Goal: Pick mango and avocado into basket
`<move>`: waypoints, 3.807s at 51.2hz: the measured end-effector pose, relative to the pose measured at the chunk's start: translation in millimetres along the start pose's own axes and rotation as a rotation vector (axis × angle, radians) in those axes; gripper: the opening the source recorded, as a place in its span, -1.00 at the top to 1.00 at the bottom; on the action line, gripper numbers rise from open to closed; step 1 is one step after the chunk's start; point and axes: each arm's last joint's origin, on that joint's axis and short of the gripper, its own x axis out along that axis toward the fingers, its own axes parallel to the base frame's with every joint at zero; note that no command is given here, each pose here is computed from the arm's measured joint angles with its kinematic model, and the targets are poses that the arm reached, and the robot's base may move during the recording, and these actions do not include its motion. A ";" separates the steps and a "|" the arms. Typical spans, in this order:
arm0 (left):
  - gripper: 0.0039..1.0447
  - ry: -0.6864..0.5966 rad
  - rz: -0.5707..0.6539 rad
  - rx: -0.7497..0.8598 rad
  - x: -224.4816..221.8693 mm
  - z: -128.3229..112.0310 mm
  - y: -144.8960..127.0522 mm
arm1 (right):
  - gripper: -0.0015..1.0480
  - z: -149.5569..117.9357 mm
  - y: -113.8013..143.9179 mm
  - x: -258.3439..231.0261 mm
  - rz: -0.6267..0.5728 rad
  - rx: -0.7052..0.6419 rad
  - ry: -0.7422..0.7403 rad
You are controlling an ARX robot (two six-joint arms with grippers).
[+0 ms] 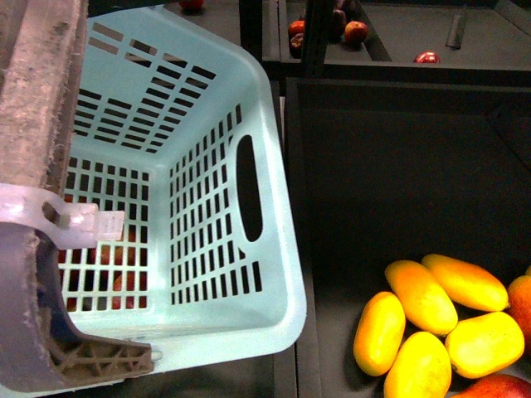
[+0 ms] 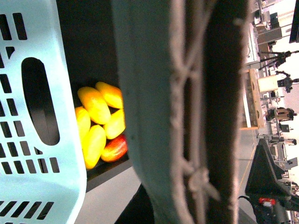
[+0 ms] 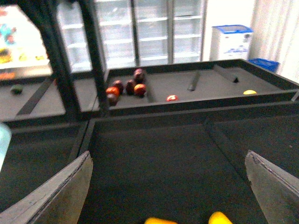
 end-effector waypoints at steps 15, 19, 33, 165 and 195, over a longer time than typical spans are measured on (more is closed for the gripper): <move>0.87 -0.006 0.007 0.003 -0.2 0.3 0.2 | -0.85 27.9 -21.1 69.3 -0.065 -0.019 0.163; 0.87 -0.005 0.005 0.003 -0.2 0.2 0.2 | -0.85 15.2 -27.8 102.1 0.003 -0.085 0.331; 0.87 -0.005 0.005 0.004 -0.1 0.2 0.1 | -0.85 -64.0 -59.1 142.1 0.213 -0.196 0.694; 0.87 -0.004 0.005 0.003 -0.1 0.1 0.1 | -0.15 -214.0 -24.1 207.2 0.462 -0.118 0.820; 0.87 -0.004 0.005 0.003 -0.1 0.2 0.1 | -0.15 -67.1 35.3 216.2 0.569 0.068 0.597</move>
